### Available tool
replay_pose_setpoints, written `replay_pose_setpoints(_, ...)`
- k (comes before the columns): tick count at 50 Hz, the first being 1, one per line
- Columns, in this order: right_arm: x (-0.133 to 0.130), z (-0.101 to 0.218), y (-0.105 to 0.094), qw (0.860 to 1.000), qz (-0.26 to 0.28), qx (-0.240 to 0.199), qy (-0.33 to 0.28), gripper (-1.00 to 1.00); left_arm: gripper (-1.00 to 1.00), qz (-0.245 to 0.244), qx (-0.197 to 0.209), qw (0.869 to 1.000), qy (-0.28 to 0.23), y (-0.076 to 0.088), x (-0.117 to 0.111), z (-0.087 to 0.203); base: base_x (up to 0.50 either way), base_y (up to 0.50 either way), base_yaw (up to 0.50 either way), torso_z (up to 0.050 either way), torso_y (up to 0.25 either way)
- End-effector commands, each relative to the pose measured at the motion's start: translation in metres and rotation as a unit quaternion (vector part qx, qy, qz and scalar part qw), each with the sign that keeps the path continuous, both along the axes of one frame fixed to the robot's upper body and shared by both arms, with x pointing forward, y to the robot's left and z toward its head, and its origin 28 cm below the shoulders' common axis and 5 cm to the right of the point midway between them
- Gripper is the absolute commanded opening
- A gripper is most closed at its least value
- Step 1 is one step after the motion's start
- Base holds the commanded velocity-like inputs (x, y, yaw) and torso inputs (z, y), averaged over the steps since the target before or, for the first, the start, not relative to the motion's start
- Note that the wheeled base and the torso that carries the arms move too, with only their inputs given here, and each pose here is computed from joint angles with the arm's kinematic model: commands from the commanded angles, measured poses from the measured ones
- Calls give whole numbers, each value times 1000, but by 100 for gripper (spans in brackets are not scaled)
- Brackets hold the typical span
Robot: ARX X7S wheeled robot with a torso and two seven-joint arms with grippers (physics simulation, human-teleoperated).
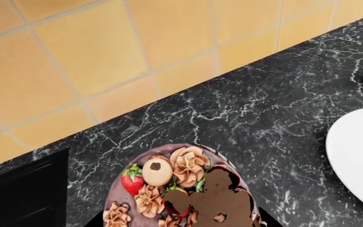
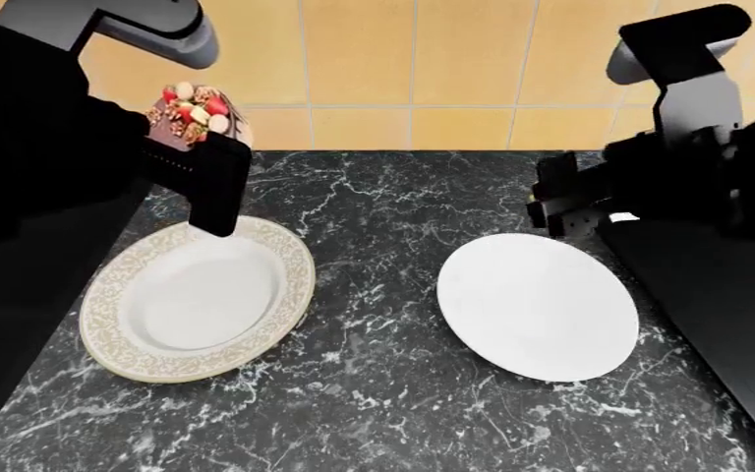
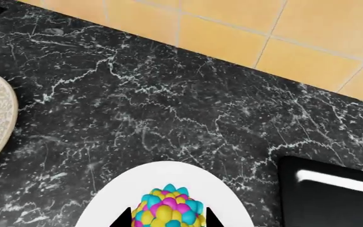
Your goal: Move the dessert items from the plate to the tray.
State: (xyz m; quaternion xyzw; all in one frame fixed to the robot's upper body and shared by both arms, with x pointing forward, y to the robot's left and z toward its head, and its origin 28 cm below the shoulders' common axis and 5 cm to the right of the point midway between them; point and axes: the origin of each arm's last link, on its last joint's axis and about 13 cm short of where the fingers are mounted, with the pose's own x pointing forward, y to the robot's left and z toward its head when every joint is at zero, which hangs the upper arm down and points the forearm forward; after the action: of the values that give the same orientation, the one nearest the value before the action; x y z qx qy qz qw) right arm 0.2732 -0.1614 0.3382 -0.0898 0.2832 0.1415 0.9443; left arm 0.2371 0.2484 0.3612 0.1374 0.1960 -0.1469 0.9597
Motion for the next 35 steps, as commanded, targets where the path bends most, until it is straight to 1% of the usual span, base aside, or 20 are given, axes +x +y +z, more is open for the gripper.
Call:
replay_pose_setpoints(1,-25,36,-10,996,-18,12,-86,-100,-100,13,-13,999,-35,2,-6,11,0,0,0,0,0)
replay_pose_setpoints(6,-36,47,-13,992,-25,14,-122,-100,-100,16,-15,999,-44,3,-8,13,0,0,0,0,0)
replay_pose_setpoints(13,-46,57,-14,985,-34,27,-169,-100,-100,18,-28,997,-68,6,-11,21,-24,0,0,0,1)
replay_pose_setpoints(21,-44,56,-15,982,-48,38,-181,-100,-100,19,-36,997,-70,6,-11,20,-400,0,0,0,0)
replay_pose_setpoints(27,-44,56,-16,981,-52,42,-179,-100,-100,17,-37,997,-71,5,-10,21,-308,-311,0,3,0)
replay_pose_setpoints(35,-44,54,-16,982,-53,43,-174,-100,-100,16,-37,997,-72,5,-11,21,-43,-497,0,0,0)
